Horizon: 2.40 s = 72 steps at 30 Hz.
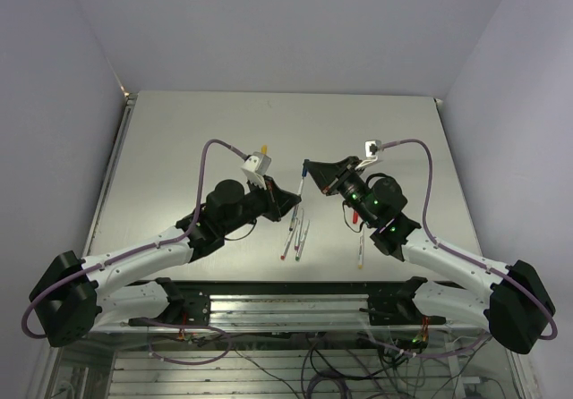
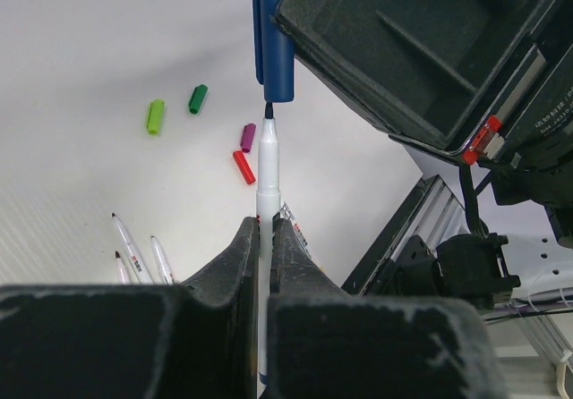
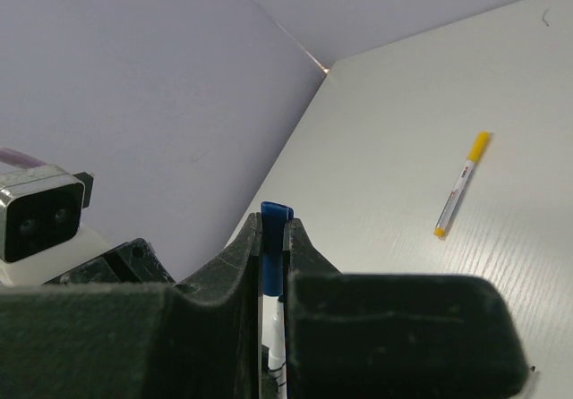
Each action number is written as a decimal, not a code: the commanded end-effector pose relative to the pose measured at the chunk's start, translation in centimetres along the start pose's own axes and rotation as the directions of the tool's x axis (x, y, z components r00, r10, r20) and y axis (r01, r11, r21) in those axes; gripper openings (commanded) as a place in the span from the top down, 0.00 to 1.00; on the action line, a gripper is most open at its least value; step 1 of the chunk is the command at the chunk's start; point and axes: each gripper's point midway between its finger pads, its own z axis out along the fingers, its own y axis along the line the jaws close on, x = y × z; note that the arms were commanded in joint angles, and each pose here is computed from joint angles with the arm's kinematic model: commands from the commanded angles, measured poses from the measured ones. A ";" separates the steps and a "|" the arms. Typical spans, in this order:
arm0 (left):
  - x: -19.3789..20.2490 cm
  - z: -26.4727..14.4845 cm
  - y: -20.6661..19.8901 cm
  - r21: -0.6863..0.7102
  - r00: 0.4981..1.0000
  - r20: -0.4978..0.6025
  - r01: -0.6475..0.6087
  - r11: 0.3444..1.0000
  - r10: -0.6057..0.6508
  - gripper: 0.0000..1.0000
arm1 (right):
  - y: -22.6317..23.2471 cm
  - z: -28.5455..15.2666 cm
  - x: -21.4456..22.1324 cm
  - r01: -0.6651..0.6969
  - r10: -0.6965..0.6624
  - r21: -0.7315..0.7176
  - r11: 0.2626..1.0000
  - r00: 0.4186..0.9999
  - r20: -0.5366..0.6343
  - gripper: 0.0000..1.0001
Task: Insert the pens into the pen caps
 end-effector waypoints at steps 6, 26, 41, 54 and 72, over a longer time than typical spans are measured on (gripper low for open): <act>-2.4 -0.3 -1.5 0.041 0.997 0.078 -0.007 0.999 0.004 0.93 | 0.1 -0.1 0.7 0.006 -0.006 -0.013 1.000 1.000 -0.012 1.00; -2.0 -0.4 -0.9 0.023 0.997 0.078 0.008 1.000 -0.009 0.93 | 0.3 0.1 0.8 0.008 -0.008 -0.019 1.000 1.000 -0.018 1.00; -4.3 0.0 -0.5 -0.009 0.980 0.192 0.049 0.999 -0.047 0.93 | 1.1 -1.2 4.8 -0.019 0.011 -0.061 0.998 0.992 -0.125 1.00; -8.4 -0.3 -0.3 -0.086 0.951 0.306 -0.016 0.996 0.042 0.93 | -0.7 -2.1 9.4 0.046 -0.045 -0.003 0.999 0.952 -0.303 1.00; -14.1 1.1 1.0 -0.095 0.908 0.409 -0.054 0.994 0.089 0.93 | -2.2 -5.1 17.0 0.108 -0.058 0.060 0.992 0.838 -0.542 1.00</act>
